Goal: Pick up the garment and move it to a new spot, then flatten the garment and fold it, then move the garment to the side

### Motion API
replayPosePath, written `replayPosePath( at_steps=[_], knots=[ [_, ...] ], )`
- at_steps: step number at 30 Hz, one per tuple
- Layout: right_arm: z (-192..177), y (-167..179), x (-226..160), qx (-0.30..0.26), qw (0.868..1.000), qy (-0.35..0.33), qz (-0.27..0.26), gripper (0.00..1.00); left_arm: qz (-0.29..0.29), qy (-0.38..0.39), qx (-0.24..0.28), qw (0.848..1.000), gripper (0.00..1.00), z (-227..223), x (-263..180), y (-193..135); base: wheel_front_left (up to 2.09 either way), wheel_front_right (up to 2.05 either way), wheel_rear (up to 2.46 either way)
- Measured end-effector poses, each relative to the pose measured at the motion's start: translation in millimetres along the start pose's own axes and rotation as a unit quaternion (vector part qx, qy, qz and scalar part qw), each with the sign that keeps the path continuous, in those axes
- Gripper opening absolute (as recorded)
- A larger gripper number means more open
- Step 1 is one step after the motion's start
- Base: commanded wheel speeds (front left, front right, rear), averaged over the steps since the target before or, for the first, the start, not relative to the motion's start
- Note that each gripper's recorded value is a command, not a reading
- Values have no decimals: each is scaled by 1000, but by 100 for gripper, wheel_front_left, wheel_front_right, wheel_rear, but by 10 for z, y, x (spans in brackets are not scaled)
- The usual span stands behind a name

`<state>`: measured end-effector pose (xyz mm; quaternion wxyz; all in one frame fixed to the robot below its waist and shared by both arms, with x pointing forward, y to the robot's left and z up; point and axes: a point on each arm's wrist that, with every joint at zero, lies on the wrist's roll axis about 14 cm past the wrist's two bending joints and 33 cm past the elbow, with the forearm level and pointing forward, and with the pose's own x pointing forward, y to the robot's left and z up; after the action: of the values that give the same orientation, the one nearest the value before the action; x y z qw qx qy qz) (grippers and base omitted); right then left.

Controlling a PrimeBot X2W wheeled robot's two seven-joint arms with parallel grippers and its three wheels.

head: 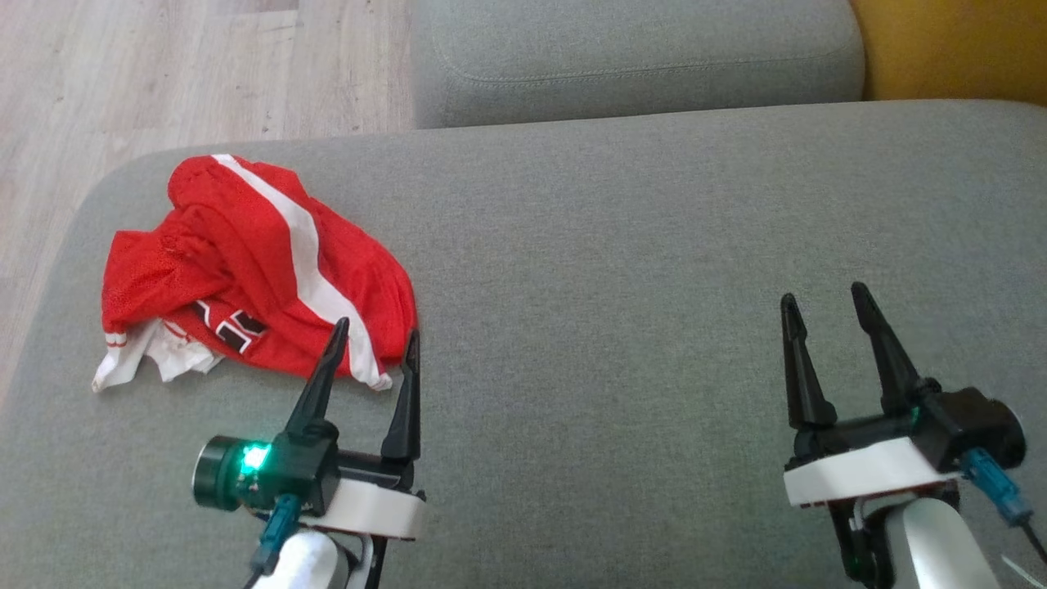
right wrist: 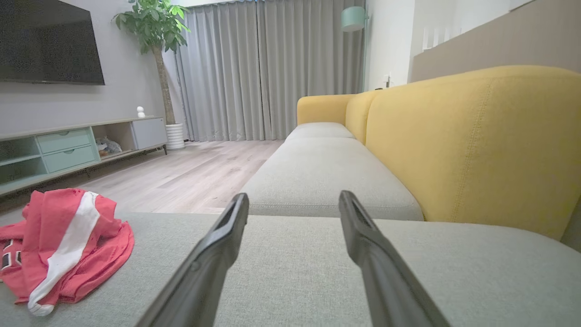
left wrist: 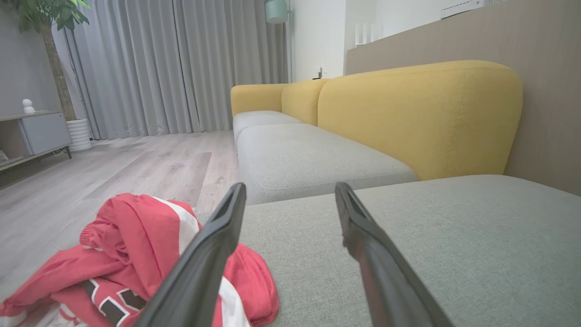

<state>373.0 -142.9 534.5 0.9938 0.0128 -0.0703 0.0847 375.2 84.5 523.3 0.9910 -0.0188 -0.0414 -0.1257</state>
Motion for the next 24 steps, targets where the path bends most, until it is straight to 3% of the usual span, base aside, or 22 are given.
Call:
replayPosePath(
  at_steps=[7,15,24],
  knots=[
    [-221,-44,-57,47,998,26,-15,100,21,-3,1,1000,100,-37,-58,69,0,0,0],
    [-514,-33,-153,51,996,71,-17,100,23,8,6,1000,100,-141,-118,80,0,0,0],
    [-552,-45,-168,58,995,76,-21,100,19,16,1,1000,100,-201,-110,85,0,0,0]
  ],
)
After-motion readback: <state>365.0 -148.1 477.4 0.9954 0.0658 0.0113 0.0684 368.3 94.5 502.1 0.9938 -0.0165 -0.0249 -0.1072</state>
